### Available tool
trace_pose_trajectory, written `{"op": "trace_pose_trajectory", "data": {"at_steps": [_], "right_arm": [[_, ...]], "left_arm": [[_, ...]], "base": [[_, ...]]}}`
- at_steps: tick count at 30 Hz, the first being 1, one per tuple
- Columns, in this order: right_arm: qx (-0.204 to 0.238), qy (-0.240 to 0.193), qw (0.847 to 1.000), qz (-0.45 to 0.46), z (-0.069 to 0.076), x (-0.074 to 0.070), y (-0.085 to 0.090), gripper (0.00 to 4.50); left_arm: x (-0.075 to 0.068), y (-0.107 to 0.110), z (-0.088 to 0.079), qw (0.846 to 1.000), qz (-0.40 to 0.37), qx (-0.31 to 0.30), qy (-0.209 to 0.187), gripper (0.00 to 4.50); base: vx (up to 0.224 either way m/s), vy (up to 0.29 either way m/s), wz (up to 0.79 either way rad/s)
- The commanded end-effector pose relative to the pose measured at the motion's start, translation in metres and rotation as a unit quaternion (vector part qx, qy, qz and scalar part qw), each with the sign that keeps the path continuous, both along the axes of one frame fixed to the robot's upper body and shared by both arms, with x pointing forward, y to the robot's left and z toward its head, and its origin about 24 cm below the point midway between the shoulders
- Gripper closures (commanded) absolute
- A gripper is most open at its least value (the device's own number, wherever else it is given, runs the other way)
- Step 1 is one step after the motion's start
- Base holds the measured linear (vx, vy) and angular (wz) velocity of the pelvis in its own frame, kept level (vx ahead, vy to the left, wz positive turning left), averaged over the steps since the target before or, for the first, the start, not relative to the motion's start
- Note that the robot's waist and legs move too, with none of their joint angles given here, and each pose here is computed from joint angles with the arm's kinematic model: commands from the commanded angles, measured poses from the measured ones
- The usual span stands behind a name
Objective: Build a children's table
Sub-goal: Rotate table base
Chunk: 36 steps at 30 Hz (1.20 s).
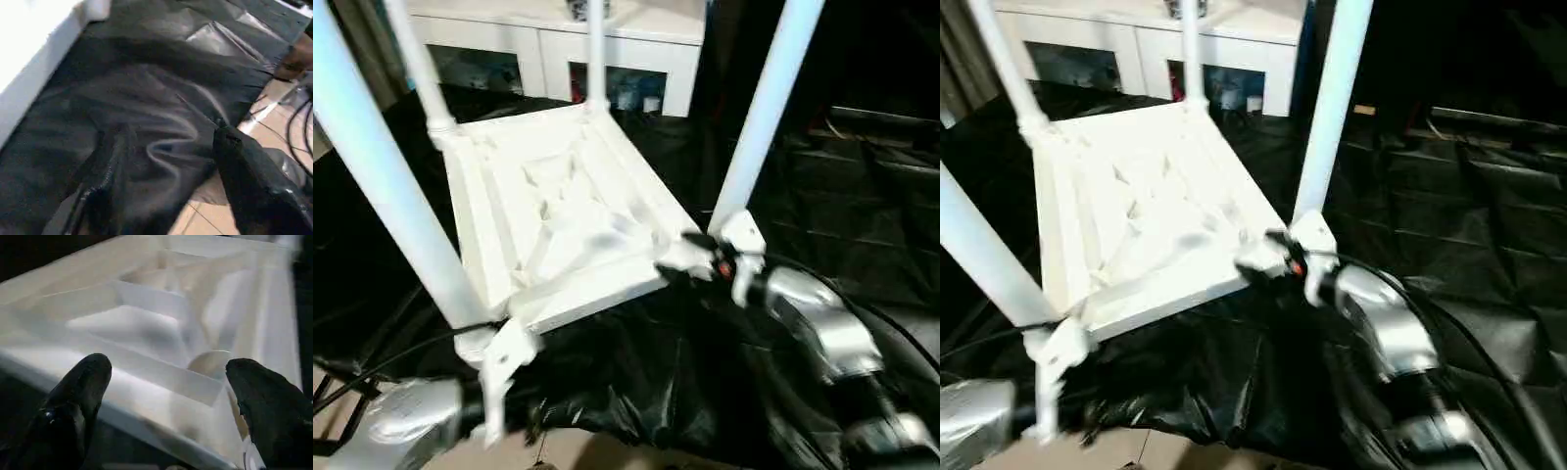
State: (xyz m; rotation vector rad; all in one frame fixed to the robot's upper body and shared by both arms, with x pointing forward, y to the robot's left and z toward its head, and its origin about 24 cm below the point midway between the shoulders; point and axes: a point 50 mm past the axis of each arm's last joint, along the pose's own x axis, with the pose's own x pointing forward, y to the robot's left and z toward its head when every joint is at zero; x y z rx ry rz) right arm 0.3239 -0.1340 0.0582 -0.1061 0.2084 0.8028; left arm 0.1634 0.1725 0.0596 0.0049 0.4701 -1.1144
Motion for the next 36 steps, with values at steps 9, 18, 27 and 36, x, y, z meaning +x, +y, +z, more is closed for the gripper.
{"op": "trace_pose_trajectory", "data": {"at_steps": [9,18,27,36], "right_arm": [[-0.025,-0.038,0.979,-0.198,0.005,0.038,-0.034,0.22],[-0.004,-0.042,0.986,-0.164,0.001,0.031,-0.034,0.22],[-0.064,-0.029,0.974,-0.216,-0.022,0.011,-0.054,0.22],[-0.077,-0.011,0.973,-0.219,-0.036,0.001,-0.042,0.22]], "left_arm": [[-0.008,0.038,0.011,0.999,0.025,0.041,0.013,0.54],[0.014,0.061,0.039,0.995,0.065,0.008,-0.079,0.03],[0.05,0.016,0.049,0.987,0.015,-0.094,-0.127,0.03],[0.085,-0.028,0.042,0.979,-0.03,-0.129,-0.155,0.03]], "base": [[0.0,0.0,0.0],[0.0,0.0,0.0],[0.0,0.0,0.0],[0.0,0.0,0.0]]}}
